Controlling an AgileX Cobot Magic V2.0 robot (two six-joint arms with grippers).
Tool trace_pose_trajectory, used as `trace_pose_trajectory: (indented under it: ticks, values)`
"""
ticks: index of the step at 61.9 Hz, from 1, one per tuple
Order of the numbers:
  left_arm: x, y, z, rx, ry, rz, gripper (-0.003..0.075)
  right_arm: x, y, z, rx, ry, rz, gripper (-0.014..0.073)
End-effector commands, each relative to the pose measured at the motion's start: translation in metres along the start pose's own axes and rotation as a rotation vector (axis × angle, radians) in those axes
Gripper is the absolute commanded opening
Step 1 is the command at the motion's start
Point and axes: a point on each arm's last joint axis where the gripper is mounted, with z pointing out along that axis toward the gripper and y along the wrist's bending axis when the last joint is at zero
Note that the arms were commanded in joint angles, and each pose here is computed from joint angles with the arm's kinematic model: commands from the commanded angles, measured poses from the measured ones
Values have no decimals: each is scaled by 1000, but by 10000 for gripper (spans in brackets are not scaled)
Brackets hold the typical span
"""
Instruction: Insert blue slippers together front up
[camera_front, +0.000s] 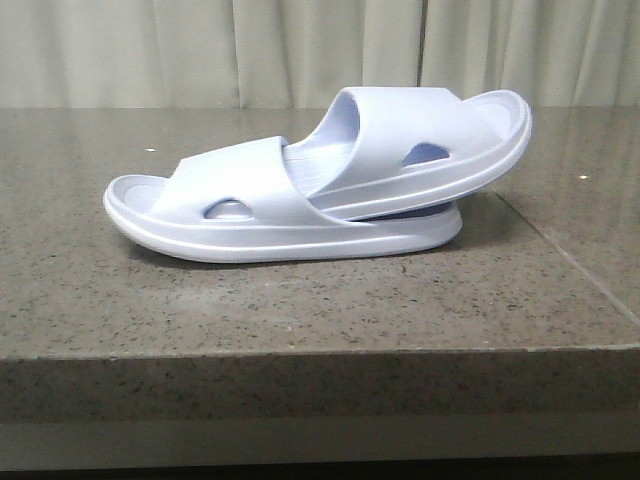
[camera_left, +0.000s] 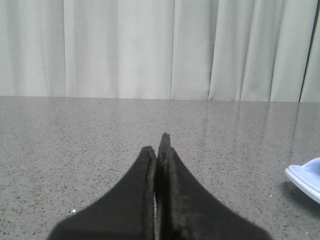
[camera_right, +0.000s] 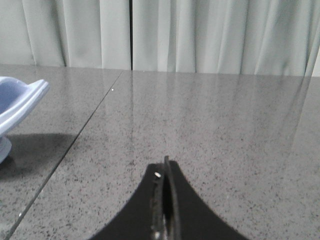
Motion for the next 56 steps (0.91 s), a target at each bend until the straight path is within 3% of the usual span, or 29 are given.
trace_pose_trajectory:
  ticks: [1, 56]
  values:
    - [-7, 0, -2, 5, -96, -5, -20, -12, 0, -2, 7, -125, -12, -68]
    - [-7, 0, -2, 5, -96, -5, -20, -11, 0, -2, 7, -106, -10, -68]
